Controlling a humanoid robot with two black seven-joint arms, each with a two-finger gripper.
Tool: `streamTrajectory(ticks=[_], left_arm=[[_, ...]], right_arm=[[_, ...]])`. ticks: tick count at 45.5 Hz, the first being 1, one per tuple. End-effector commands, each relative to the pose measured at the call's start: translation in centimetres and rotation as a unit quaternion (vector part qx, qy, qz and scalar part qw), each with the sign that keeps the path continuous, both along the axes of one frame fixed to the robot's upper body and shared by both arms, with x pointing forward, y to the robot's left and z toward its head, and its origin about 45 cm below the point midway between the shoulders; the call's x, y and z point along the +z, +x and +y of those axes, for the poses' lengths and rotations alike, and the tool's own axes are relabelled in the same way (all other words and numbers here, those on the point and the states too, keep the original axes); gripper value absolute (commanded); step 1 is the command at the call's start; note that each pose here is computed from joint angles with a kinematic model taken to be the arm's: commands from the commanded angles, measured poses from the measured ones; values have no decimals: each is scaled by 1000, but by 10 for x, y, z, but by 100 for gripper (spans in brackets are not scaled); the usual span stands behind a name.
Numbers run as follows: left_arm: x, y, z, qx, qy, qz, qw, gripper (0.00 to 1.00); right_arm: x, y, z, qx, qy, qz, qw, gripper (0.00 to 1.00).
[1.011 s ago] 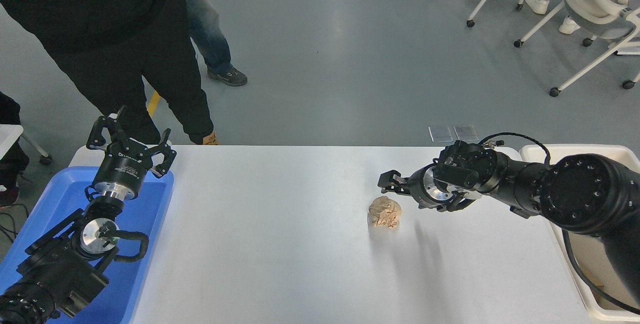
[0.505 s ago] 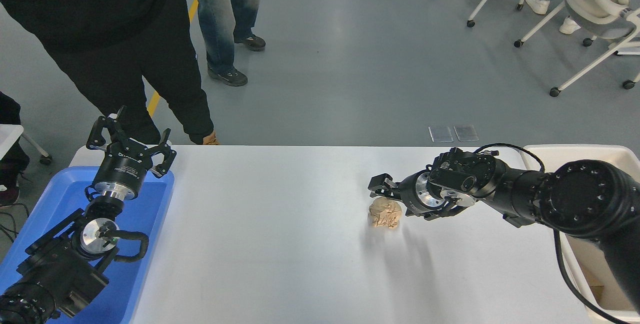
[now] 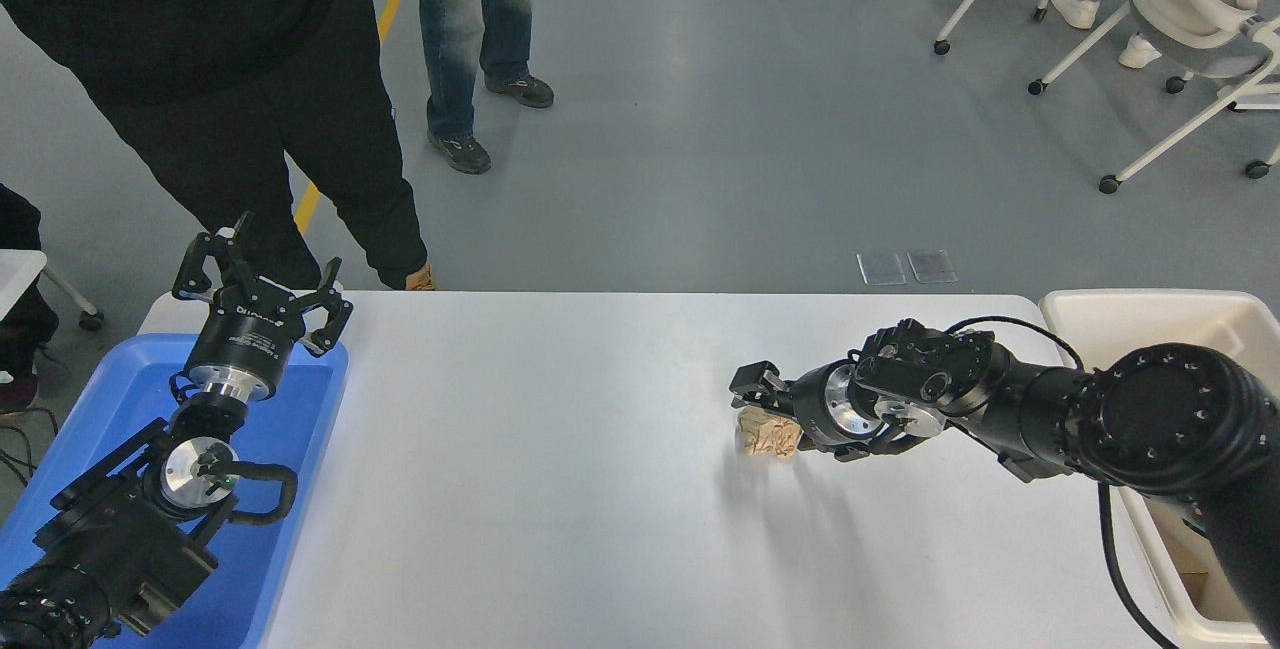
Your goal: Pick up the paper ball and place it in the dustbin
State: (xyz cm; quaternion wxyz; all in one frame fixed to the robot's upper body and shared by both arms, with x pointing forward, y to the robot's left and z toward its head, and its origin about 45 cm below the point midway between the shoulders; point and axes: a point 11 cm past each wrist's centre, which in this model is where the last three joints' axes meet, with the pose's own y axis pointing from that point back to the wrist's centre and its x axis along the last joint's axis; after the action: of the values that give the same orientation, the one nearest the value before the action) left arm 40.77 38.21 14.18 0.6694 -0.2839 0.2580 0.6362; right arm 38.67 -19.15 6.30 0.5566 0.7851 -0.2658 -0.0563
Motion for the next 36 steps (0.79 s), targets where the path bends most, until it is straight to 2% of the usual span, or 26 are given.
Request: streamTrajectory(ticks=[1,9,12,24,36], left_arm=[[0,0,0,0,0,0,1000,99],[0,0,0,0,0,0,1000,99],[0,0,0,0,0,0,1000,99],[0,0,0,1,0,0,1000,99],[1,1,0,0,0,-1,1000,99]], right_arm=[[-7,-4,-3,1,-9,-5,1000,64],[-6,-3,-3,3,-2,-10,1000,16],[-5,-1,-2,10,0,-17,1000,1],[19,17,9,81,-15,-57,995,0],[87,47,41,155,-16,-75,985,0]])
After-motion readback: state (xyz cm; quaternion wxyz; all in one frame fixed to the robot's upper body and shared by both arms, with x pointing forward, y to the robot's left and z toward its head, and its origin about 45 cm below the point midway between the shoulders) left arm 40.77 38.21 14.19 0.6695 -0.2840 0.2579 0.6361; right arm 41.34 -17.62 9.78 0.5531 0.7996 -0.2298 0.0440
